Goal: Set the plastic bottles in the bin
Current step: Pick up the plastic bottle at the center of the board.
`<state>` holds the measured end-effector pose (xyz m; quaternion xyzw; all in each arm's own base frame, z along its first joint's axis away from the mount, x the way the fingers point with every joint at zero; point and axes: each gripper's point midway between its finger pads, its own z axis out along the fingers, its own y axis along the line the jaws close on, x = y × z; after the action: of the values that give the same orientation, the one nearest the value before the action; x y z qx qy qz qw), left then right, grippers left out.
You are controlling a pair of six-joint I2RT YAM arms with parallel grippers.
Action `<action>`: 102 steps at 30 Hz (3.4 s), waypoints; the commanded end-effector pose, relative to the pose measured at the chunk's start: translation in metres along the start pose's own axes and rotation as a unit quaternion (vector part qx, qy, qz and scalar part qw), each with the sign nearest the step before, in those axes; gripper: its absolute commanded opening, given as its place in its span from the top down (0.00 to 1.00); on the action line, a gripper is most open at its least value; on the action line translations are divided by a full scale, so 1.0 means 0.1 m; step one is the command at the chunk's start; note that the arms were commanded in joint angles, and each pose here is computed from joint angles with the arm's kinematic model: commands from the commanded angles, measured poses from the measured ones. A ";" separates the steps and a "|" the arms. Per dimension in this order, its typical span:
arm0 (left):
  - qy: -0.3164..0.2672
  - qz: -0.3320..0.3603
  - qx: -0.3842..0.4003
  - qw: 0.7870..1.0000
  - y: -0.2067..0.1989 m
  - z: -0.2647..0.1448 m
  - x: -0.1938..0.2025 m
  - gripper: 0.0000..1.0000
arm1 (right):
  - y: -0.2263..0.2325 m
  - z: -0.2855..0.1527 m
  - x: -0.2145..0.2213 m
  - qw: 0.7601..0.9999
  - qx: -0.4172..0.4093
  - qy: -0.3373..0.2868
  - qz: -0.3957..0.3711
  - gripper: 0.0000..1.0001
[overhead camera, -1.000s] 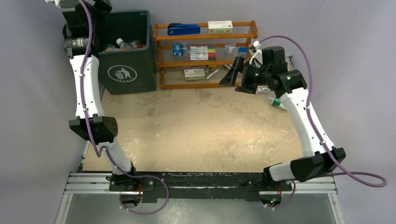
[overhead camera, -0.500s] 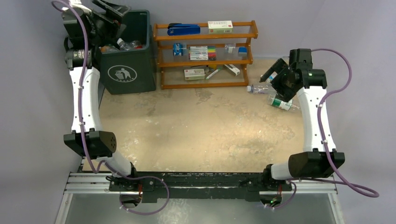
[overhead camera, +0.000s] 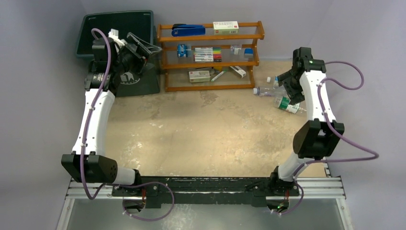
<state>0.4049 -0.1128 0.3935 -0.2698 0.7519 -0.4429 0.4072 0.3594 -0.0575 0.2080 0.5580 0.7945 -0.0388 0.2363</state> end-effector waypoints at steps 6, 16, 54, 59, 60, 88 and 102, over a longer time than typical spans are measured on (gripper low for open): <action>0.021 0.030 0.007 0.999 -0.01 -0.16 0.19 0.12 | -0.12 0.49 -0.52 0.988 0.096 -0.059 0.107 0.00; 0.014 0.045 -0.016 0.999 0.09 -0.11 0.15 0.11 | -0.24 1.00 -0.52 0.979 0.157 -0.041 0.121 0.01; 0.011 0.050 -0.045 0.998 0.21 -0.07 0.12 0.10 | -0.49 1.39 0.15 0.984 0.165 0.022 0.060 0.41; 0.017 0.050 -0.025 0.998 0.10 -0.06 0.12 0.10 | -0.39 1.13 0.35 0.990 0.140 0.024 0.011 0.55; 0.019 0.049 -0.019 0.998 0.07 -0.06 0.12 0.10 | -0.36 1.07 0.38 0.991 0.134 0.024 -0.002 0.56; 0.042 -0.072 0.340 0.937 -1.30 -0.33 0.14 0.10 | 1.19 -1.92 1.04 0.781 -0.521 0.018 -0.343 0.61; 0.051 0.006 0.265 0.963 -1.24 -0.16 0.38 0.10 | 1.53 -3.02 1.78 0.536 -0.695 0.114 -0.465 0.59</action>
<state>0.3920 -0.1871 0.4748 -0.1704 0.6129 -0.6681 0.3859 0.3746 0.2257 0.4073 -0.1400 0.7828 0.4410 0.4161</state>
